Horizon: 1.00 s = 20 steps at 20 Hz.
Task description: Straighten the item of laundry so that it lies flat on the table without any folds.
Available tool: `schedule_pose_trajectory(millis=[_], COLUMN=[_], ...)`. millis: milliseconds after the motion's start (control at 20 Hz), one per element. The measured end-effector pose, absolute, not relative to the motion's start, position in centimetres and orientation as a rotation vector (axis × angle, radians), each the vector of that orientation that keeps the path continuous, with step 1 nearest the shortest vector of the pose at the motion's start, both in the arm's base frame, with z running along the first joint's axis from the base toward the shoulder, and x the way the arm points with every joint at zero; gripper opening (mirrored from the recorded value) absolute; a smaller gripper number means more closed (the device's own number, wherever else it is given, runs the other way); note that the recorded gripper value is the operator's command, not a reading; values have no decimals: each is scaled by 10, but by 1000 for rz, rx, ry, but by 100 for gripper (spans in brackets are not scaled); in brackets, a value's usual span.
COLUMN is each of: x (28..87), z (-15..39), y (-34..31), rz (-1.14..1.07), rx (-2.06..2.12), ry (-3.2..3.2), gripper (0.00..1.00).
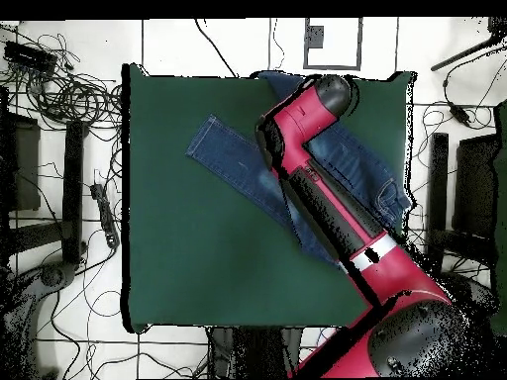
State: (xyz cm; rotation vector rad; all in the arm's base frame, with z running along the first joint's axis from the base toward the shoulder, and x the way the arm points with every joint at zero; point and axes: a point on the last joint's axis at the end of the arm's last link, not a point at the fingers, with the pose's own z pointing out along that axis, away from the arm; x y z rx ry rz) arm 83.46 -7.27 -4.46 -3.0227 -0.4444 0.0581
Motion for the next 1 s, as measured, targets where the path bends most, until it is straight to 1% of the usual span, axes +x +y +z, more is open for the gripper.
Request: schedule_pose_trajectory(millis=[300, 450, 500, 1000], x=[834, 840, 842, 850], z=[-34, -20, -14, 3], y=[-81, -85, -87, -90], rz=[92, 72, 61, 24], rx=[-3018, -3028, -3034, -3033], ry=[-416, -412, -414, -406], gripper=[100, 100, 0, 0])
